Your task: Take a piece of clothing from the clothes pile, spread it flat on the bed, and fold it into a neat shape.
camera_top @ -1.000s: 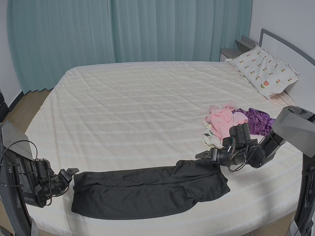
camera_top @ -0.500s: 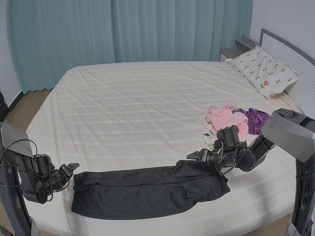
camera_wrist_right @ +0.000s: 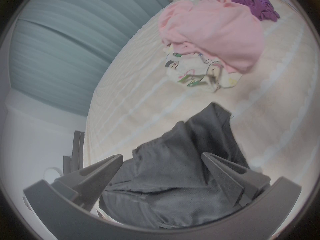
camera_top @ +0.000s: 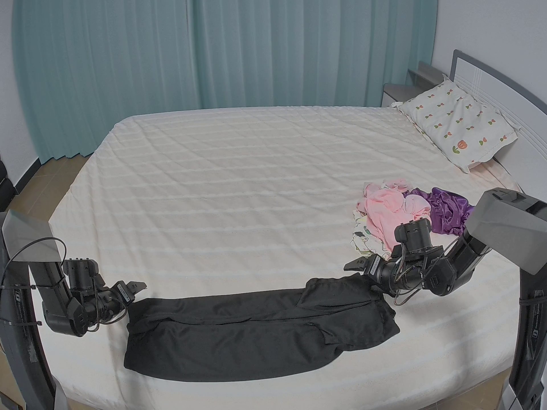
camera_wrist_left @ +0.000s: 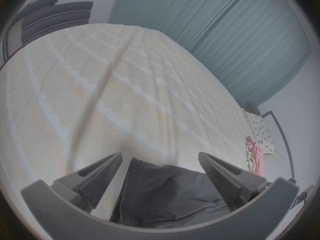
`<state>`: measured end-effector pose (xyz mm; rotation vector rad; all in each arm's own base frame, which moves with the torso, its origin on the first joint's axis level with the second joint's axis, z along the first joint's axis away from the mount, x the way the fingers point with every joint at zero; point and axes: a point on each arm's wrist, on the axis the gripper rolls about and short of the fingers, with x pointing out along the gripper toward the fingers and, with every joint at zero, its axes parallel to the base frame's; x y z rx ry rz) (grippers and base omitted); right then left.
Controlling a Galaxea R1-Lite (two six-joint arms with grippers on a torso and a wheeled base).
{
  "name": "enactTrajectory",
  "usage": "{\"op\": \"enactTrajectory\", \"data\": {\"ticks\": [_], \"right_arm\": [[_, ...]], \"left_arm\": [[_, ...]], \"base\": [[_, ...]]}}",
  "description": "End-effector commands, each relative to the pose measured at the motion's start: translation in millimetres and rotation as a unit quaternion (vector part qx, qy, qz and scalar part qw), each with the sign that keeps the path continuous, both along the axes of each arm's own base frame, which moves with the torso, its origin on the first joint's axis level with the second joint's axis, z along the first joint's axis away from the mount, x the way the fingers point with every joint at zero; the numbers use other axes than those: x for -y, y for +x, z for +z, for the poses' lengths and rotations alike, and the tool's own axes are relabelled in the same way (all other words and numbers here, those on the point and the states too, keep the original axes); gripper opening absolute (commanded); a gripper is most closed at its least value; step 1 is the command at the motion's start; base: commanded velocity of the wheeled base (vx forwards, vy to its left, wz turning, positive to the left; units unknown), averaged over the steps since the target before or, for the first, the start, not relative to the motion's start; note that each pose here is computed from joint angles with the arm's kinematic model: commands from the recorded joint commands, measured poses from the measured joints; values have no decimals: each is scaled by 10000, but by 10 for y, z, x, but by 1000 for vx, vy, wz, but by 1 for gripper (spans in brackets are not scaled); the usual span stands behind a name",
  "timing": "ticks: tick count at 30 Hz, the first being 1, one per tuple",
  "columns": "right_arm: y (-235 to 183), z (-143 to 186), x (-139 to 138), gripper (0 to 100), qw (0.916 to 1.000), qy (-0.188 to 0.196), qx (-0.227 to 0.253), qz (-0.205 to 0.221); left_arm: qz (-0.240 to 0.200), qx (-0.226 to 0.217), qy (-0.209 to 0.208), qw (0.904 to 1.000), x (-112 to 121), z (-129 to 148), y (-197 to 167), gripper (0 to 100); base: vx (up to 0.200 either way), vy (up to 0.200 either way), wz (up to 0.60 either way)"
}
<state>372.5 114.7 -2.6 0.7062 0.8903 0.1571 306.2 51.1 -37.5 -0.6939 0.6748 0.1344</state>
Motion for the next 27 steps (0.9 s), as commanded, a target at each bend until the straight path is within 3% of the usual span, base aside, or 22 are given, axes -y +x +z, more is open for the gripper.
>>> {"op": "enactTrajectory", "data": {"ticks": [1, 9, 19, 27], "right_arm": [[-6, -12, 44, 100, 10000, 3, -8, -48], [-26, -25, 86, 100, 9999, -7, -61, -88], [-53, -52, 118, 100, 9999, 0, -39, -119], [-63, -73, 114, 100, 9999, -3, -28, -106]], "left_arm": [[-11, -38, -5, 10000, 8, -36, 12, 0], [26, -130, -7, 9999, -5, -60, -28, 0], [633, 7, 75, 9980, -131, -2, -14, 0], [562, -41, 0, 9984, -129, -1, -66, 0]], "base": [[0, 0, 0], [0, 0, 0], [0, 0, 0], [0, 0, 0]]}}
